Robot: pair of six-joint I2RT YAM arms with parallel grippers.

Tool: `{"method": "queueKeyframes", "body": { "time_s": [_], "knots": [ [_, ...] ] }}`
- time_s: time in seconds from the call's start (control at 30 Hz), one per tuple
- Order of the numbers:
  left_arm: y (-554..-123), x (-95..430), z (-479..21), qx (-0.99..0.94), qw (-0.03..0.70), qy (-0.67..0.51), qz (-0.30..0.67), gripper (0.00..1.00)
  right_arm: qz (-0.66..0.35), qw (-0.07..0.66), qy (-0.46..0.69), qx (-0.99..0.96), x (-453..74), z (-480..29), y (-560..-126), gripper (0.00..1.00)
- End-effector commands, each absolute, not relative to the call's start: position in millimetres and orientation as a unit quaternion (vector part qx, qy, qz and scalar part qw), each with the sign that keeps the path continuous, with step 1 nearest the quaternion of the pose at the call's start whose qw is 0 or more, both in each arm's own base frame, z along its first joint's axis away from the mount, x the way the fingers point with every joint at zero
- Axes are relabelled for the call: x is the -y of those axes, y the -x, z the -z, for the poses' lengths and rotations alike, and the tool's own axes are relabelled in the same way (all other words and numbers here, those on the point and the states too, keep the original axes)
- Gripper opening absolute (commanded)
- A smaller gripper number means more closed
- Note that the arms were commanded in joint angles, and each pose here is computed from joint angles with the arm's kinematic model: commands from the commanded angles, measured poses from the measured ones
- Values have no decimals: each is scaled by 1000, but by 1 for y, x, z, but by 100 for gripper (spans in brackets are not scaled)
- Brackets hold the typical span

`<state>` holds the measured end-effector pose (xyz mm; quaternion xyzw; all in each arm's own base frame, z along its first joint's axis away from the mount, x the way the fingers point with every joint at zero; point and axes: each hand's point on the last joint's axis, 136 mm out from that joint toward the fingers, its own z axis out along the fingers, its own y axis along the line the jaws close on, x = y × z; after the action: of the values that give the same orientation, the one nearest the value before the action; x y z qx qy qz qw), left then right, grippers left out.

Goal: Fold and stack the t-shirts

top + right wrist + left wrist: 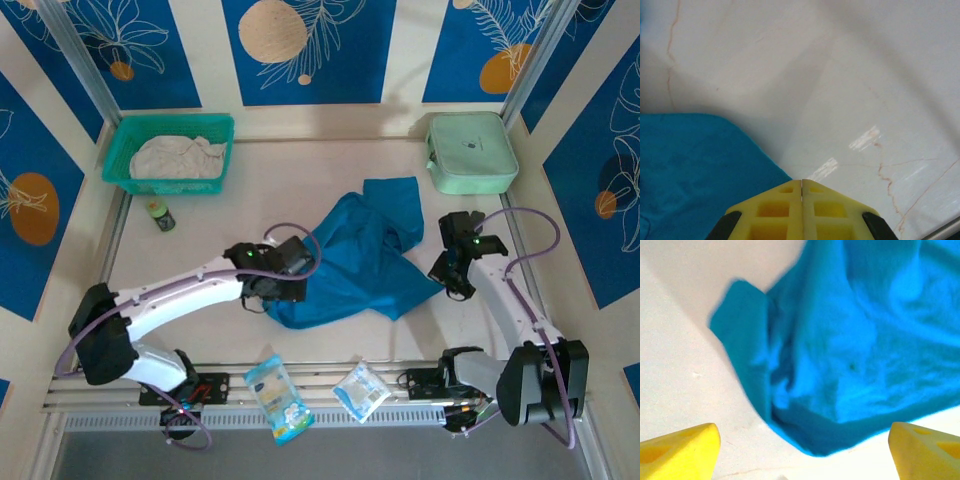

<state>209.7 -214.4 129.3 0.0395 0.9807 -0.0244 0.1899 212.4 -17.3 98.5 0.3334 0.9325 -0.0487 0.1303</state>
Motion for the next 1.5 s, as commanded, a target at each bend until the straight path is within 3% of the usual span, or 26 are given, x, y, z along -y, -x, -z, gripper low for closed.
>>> {"method": "queueKeyframes", "body": {
  "time_s": [0.0,0.3,0.43,0.57,0.67,0.87,0.9,1.13,1.2,1.3,1.47],
  "knots": [
    [-228,174,-138,-979,199,-31,-33,87,68,152,-336,-927,33,-109,-226,0],
    [-287,181,-84,-986,159,8,55,78,78,129,-354,-923,42,-93,-221,0],
    [-300,206,-54,-987,136,-5,87,72,67,107,-347,-929,36,-87,-222,43],
    [-301,215,-35,-988,118,-7,98,62,46,135,-305,-942,22,-109,-244,58],
    [-300,212,-25,-990,111,-6,88,48,12,164,-252,-954,-2,-130,-274,64],
    [-293,208,-8,-993,93,-3,78,6,-28,172,-132,-976,-75,-140,-349,72],
    [-292,207,-7,-993,92,-2,78,0,-26,170,-112,-979,-88,-138,-364,73],
    [-289,191,-25,-991,118,5,56,0,-15,156,-22,-987,-154,-108,-454,73],
    [-290,185,-37,-990,132,9,51,0,-22,151,-3,-988,-167,-97,-475,69],
    [-290,175,-58,-987,157,14,41,0,-37,131,12,-991,-184,-77,-495,61],
    [-291,161,-92,-980,196,20,31,0,-76,117,11,-990,-207,-60,-510,58]
  ]
}}
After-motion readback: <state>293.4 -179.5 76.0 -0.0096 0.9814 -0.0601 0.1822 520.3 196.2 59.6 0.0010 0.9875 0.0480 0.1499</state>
